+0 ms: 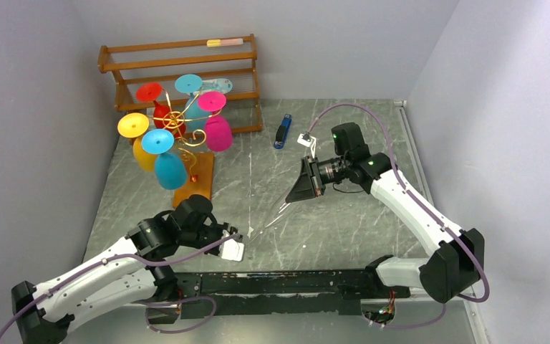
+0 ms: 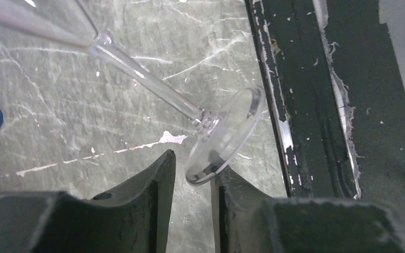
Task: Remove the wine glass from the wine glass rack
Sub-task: Place the wine glass at the center of the board, then pick up the wine glass from the wine rack.
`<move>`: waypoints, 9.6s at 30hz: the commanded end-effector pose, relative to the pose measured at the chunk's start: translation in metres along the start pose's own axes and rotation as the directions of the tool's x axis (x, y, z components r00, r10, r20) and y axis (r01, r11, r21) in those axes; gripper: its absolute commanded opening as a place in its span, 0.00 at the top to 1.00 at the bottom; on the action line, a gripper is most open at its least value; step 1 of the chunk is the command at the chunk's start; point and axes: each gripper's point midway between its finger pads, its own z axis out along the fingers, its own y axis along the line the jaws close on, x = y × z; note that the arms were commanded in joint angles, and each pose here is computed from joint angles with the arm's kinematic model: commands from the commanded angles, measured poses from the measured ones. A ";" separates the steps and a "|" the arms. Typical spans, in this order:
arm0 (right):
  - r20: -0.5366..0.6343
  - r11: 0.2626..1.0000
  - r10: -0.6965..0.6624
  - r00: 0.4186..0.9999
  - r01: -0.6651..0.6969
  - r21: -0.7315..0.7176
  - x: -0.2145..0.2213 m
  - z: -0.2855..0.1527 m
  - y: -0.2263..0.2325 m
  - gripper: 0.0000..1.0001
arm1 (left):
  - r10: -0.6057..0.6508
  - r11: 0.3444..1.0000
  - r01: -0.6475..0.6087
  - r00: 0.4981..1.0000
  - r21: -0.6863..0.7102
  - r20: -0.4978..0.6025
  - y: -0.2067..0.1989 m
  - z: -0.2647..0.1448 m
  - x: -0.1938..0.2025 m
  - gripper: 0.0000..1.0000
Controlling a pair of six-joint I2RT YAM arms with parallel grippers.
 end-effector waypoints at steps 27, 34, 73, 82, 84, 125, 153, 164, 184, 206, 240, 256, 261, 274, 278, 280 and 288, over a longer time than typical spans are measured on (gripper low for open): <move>0.031 0.990 -0.086 0.996 0.082 0.113 -0.018 -0.005 0.026 1.00 | 0.108 0.960 -0.056 0.978 -0.276 0.176 0.064 -0.016 -0.055 0.03; 0.051 0.979 -0.091 0.994 0.080 0.185 -0.024 -0.014 0.020 1.00 | 0.095 0.965 -0.052 0.983 -0.257 0.159 0.060 -0.014 -0.049 0.03; 0.118 0.339 -0.271 0.955 -0.021 0.941 -0.133 -0.062 -0.113 1.00 | -0.237 0.826 0.436 0.844 -0.358 0.482 0.095 -0.045 -0.093 0.03; 0.076 0.421 -0.188 0.979 0.011 0.907 -0.151 -0.023 -0.138 1.00 | -0.238 0.803 0.446 0.848 -0.396 0.474 0.094 -0.055 -0.087 0.03; 0.067 0.437 -0.161 0.985 0.010 0.899 -0.150 -0.022 -0.143 1.00 | -0.233 0.804 0.437 0.855 -0.402 0.463 0.094 -0.054 -0.085 0.03; -0.002 0.426 -0.148 0.989 0.065 0.903 -0.174 -0.032 -0.149 0.65 | -0.295 0.783 0.434 0.890 -0.445 0.348 0.103 -0.039 -0.059 0.03; 0.566 0.878 -0.343 0.749 0.042 0.477 -0.223 -0.027 0.016 0.33 | -0.618 0.362 0.833 0.551 -0.419 0.561 0.125 -0.051 -0.048 0.03; 0.636 0.991 -0.040 0.771 -0.052 0.125 -0.266 0.027 0.030 0.34 | -0.683 0.472 0.815 0.579 -0.336 0.446 0.085 -0.008 -0.021 0.03; 0.537 0.994 0.096 0.838 -0.111 -0.004 -0.278 0.093 -0.001 0.43 | -0.641 0.644 0.711 0.703 -0.283 0.308 0.066 0.000 -0.028 0.03; 0.546 0.985 0.130 0.828 -0.170 0.024 -0.299 0.105 -0.025 0.65 | -0.661 0.631 0.718 0.696 -0.294 0.282 0.068 0.005 -0.022 0.03; 0.584 0.961 0.277 0.763 -0.214 -0.175 -0.313 0.069 0.014 1.00 | -0.645 0.618 0.718 0.696 -0.322 0.315 0.073 -0.003 -0.024 0.03; 0.586 0.964 0.265 0.766 -0.210 -0.161 -0.308 0.061 0.018 1.00 | -0.659 0.627 0.717 0.696 -0.304 0.284 0.071 0.005 -0.022 0.03; 0.577 0.970 0.243 0.780 -0.216 -0.117 -0.303 0.062 0.013 1.00 | -0.658 0.630 0.717 0.697 -0.300 0.284 0.070 0.006 -0.022 0.03; 0.497 0.982 0.187 0.847 -0.174 -0.074 -0.299 0.084 0.021 1.00 | -0.656 0.632 0.713 0.700 -0.303 0.281 0.071 0.004 -0.024 0.03; 0.499 0.980 0.191 0.845 -0.189 -0.055 -0.298 0.087 0.016 1.00 | -0.640 0.627 0.711 0.703 -0.319 0.309 0.074 -0.003 -0.025 0.03; 0.497 0.981 0.189 0.847 -0.189 -0.050 -0.297 0.088 0.016 1.00 | -0.632 0.625 0.711 0.704 -0.323 0.324 0.074 -0.005 -0.026 0.03; 0.473 0.983 0.172 0.864 -0.181 -0.027 -0.296 0.096 0.017 1.00 | -0.636 0.631 0.709 0.705 -0.315 0.314 0.073 -0.003 -0.027 0.03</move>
